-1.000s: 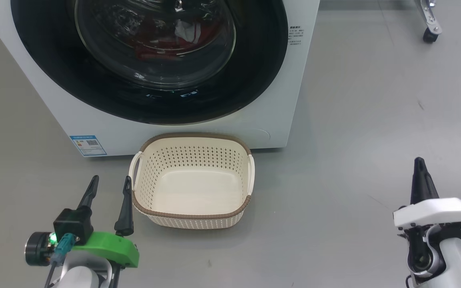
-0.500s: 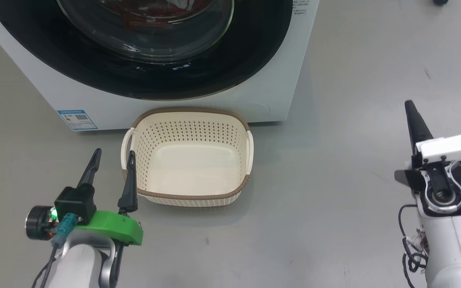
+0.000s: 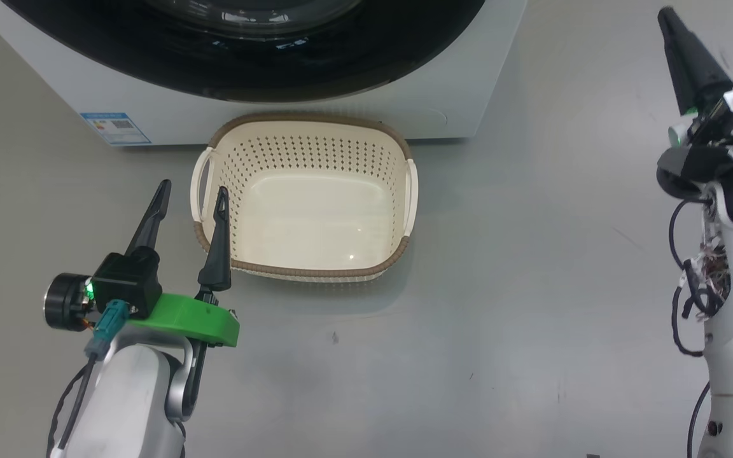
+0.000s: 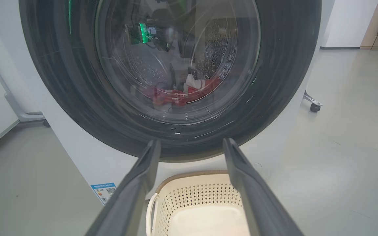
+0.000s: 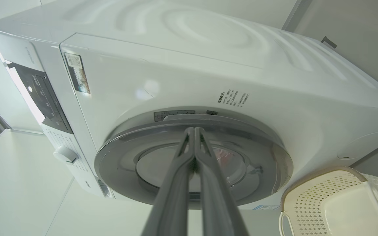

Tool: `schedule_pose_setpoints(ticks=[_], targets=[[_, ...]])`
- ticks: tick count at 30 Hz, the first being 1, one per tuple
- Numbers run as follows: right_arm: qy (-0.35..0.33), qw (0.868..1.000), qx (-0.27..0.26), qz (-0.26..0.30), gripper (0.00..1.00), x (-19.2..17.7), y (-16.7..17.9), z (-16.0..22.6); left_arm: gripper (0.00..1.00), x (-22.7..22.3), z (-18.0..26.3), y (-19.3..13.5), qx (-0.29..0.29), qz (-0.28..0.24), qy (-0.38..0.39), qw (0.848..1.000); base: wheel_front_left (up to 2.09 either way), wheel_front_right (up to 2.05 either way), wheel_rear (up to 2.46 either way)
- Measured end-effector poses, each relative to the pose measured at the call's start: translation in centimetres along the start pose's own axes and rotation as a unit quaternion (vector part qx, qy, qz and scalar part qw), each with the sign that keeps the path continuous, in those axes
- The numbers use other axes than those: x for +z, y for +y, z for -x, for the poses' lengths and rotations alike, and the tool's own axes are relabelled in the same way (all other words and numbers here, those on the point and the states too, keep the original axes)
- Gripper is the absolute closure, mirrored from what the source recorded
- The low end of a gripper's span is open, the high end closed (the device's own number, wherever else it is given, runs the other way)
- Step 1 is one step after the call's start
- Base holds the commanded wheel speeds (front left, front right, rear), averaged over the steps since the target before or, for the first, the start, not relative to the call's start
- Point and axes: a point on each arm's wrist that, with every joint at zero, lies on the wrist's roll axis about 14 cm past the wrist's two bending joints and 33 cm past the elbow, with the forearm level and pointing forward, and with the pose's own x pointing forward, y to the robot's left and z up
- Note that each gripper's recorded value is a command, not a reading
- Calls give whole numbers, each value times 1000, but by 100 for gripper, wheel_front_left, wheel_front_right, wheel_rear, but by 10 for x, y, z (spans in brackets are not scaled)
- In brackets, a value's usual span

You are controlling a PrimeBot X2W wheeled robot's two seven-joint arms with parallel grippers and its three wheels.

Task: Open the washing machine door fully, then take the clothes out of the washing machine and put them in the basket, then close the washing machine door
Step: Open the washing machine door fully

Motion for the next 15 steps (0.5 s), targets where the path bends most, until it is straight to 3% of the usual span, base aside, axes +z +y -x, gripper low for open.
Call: schedule_pose_setpoints(ticks=[15], targets=[[88,996,21,26,100,-10,19,-73,0,-19,-17,13,8,0,17,1000,0,0,0]])
